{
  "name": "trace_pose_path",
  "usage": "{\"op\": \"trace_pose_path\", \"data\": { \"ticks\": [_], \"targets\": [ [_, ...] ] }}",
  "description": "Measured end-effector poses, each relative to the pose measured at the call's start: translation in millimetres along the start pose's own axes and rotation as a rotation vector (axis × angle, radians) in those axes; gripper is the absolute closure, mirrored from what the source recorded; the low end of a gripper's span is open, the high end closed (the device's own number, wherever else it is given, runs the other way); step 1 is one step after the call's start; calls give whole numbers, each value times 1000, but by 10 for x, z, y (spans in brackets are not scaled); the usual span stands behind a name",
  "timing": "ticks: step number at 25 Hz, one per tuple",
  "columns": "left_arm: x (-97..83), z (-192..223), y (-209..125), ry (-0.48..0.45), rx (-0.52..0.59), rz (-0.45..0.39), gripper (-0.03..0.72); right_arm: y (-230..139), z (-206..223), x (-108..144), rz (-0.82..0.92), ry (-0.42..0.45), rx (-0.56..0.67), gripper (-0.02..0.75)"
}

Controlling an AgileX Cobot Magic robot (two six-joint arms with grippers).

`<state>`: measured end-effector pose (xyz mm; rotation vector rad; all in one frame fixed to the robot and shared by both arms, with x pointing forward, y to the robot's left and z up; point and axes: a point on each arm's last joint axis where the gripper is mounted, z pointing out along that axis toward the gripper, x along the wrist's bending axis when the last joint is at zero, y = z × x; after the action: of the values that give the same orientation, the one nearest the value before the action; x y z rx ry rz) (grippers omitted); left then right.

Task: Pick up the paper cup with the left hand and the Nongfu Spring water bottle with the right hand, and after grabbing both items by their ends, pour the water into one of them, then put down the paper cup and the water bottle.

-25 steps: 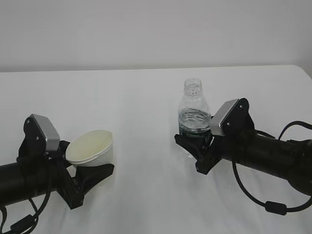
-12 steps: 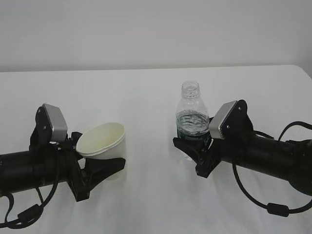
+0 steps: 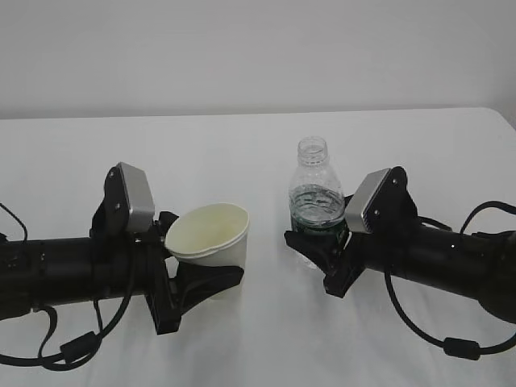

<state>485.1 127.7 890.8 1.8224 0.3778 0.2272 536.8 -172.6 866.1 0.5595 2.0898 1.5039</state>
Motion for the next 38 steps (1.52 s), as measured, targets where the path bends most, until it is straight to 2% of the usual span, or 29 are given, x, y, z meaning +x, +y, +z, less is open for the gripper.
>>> {"op": "trace_pose_path", "data": {
  "ticks": [11, 19, 38],
  "targets": [
    [-233, 169, 57, -92, 2, 21, 226, 9, -3, 23, -15, 27, -2, 281],
    [-348, 230, 4, -128, 78, 42, 232, 12, -1, 40, -28, 49, -4, 281],
    [-388, 230, 23, -166, 58, 28, 233, 233, 193, -37, -147, 116, -89, 281]
  ]
}}
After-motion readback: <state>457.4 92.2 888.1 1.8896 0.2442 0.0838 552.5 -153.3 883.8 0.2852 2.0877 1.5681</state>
